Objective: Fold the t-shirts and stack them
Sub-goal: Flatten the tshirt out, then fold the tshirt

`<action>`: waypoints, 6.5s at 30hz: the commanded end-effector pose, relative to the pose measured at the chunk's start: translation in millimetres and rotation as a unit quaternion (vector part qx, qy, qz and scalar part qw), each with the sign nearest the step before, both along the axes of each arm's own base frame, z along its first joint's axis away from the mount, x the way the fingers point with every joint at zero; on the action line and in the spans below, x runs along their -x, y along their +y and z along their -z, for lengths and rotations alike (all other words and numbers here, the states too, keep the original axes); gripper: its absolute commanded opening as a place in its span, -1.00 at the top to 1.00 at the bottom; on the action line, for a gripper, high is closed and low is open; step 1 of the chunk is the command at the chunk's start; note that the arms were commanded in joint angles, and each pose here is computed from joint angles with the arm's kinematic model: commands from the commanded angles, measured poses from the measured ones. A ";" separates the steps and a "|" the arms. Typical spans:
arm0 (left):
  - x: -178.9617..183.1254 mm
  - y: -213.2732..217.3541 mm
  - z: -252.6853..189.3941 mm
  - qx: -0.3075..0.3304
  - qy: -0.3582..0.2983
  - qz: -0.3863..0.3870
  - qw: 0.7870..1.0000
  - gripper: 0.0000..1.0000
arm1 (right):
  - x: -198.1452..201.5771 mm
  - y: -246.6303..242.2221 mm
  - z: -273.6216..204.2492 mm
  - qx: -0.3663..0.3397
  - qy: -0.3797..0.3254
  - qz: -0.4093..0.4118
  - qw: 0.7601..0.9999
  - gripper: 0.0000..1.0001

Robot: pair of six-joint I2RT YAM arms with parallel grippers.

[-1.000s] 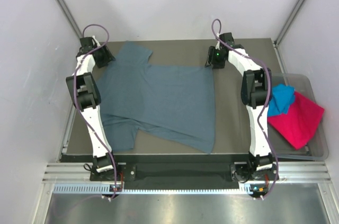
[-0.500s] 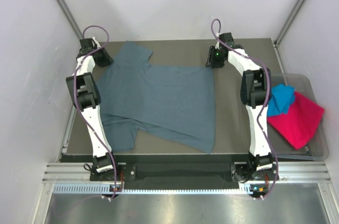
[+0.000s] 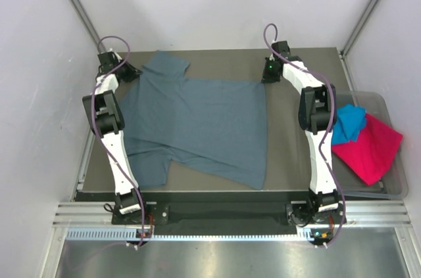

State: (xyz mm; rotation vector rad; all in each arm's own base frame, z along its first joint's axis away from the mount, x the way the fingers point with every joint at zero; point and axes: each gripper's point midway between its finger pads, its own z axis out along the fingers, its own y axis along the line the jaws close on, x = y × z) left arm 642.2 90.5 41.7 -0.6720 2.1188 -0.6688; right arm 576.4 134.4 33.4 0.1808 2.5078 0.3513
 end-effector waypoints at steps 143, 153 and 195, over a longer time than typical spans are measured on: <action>438.4 -33.9 -33.1 -0.064 0.277 -0.316 0.905 1.00 | 418.2 10.7 21.8 -0.138 0.213 0.179 0.951 -0.11; 443.0 -33.5 -34.6 -0.071 0.281 -0.319 0.902 1.00 | 430.9 4.2 32.5 -0.140 0.228 0.249 0.931 0.11; 372.6 -35.0 -87.7 -0.084 0.173 -0.254 0.948 1.00 | 387.4 -7.1 6.0 -0.070 0.181 0.046 0.980 1.00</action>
